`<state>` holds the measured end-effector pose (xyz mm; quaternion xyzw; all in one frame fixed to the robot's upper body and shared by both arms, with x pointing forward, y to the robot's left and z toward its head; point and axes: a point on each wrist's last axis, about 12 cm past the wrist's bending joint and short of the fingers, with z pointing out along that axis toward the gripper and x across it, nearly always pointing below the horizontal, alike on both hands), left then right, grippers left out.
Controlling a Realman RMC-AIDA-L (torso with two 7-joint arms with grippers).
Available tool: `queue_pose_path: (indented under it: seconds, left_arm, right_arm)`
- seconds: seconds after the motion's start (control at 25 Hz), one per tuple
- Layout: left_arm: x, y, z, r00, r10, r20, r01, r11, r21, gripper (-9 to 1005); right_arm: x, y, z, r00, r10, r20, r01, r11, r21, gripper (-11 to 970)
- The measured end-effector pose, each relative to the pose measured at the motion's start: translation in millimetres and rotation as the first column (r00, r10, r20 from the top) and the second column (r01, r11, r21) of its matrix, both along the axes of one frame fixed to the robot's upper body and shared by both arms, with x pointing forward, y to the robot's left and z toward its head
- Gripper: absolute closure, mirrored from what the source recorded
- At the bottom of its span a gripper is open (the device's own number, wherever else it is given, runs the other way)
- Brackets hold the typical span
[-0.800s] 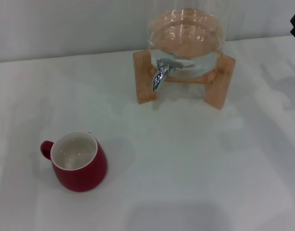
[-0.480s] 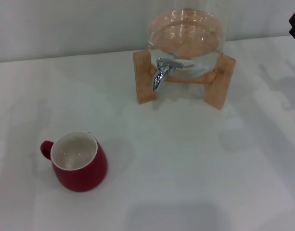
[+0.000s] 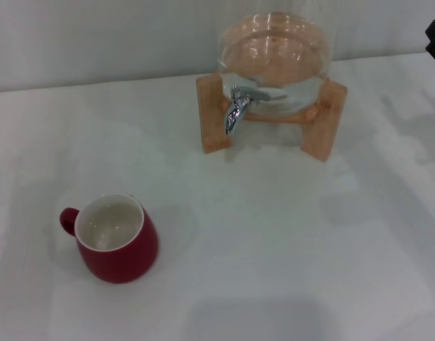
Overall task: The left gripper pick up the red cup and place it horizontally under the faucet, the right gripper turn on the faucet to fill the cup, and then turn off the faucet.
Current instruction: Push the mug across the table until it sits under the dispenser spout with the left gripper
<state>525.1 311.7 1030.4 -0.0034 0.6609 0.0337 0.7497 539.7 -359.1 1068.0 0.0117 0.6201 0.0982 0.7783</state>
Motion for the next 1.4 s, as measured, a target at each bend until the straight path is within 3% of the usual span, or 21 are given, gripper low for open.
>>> queue_pose_path:
  seconds: [1.4]
  left_arm:
    - [-37.7, -11.3, -20.6, 0.982, -0.174, -0.075, 0.181, 0.978, 0.103, 125]
  right_arm:
    - [-4.8, 9.7, -7.3, 0.998, 0.063, -0.03, -0.063, 0.998, 0.009, 92]
